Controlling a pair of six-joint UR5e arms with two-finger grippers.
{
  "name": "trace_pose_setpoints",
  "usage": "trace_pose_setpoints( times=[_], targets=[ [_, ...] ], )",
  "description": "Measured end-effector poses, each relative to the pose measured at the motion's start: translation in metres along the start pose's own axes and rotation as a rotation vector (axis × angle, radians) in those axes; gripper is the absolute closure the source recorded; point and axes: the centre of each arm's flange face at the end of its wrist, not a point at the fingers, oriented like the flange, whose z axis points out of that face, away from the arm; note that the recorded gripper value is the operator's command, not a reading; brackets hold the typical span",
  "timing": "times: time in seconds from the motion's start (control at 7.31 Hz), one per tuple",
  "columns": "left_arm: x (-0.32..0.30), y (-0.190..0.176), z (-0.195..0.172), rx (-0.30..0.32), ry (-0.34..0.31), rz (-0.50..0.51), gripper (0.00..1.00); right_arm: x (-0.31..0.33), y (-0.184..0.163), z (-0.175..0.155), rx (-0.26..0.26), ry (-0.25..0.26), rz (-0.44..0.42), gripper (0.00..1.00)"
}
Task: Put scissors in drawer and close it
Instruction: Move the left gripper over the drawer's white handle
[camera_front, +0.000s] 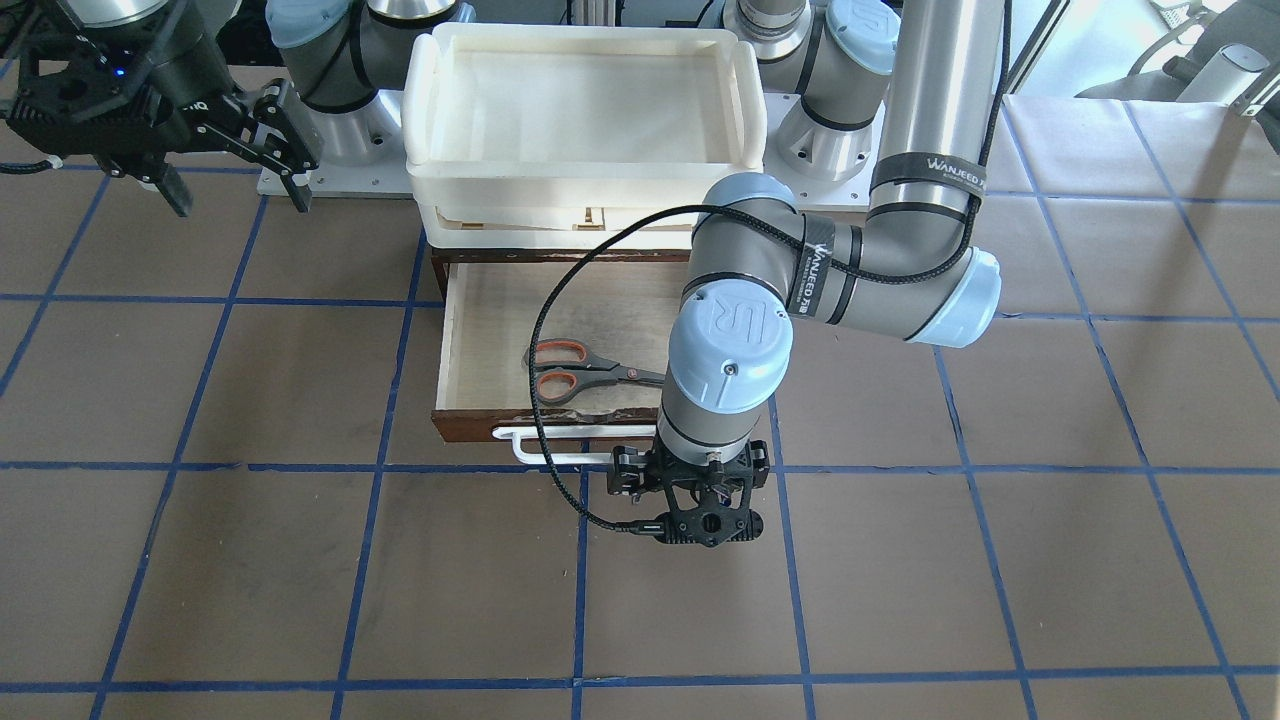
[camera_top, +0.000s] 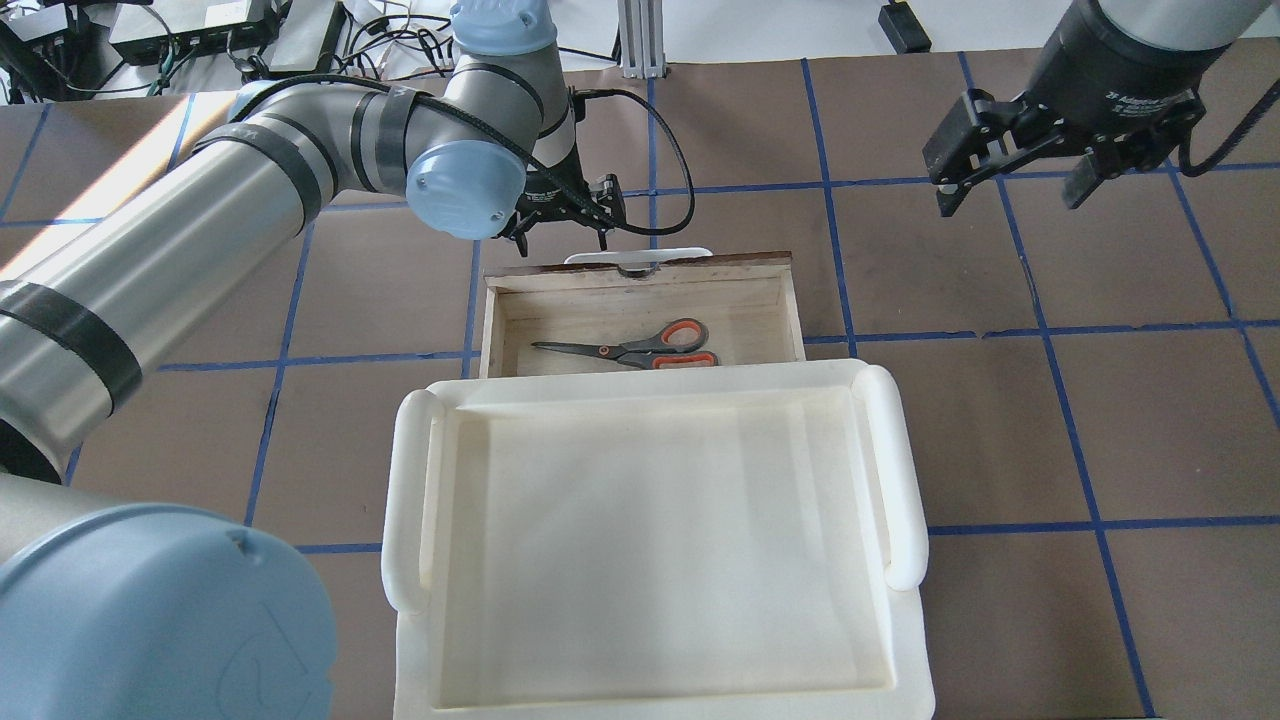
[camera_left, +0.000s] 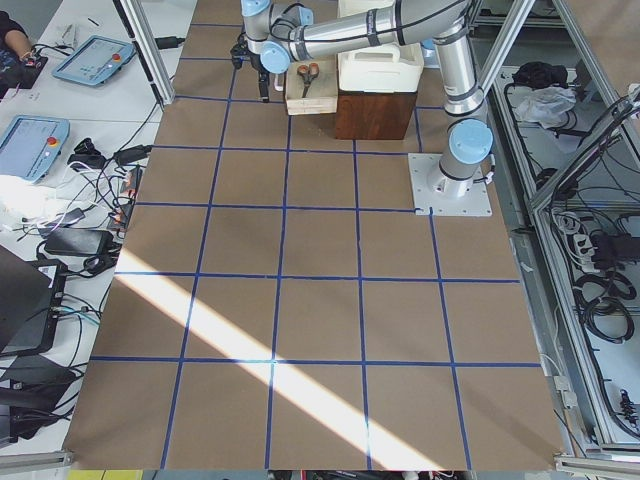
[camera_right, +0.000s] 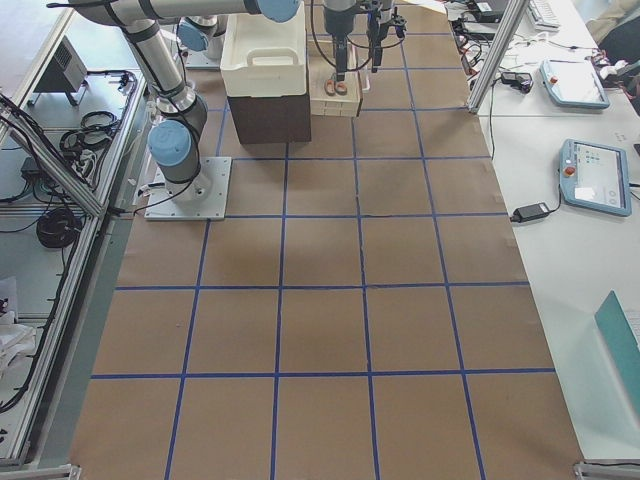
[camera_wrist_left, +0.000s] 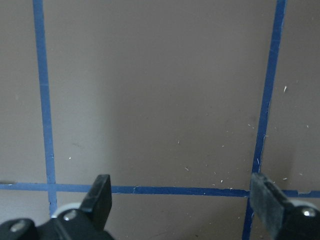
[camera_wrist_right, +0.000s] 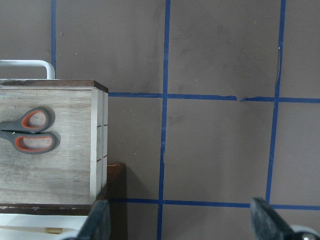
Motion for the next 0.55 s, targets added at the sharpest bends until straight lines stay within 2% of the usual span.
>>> trace_pose_setpoints(
  times=[0.55],
  targets=[
    [0.021,-0.002,0.015,-0.007,-0.006,-0.126,0.0,0.0,0.0,0.0,0.001,0.0,-0.009,0.0]
  ],
)
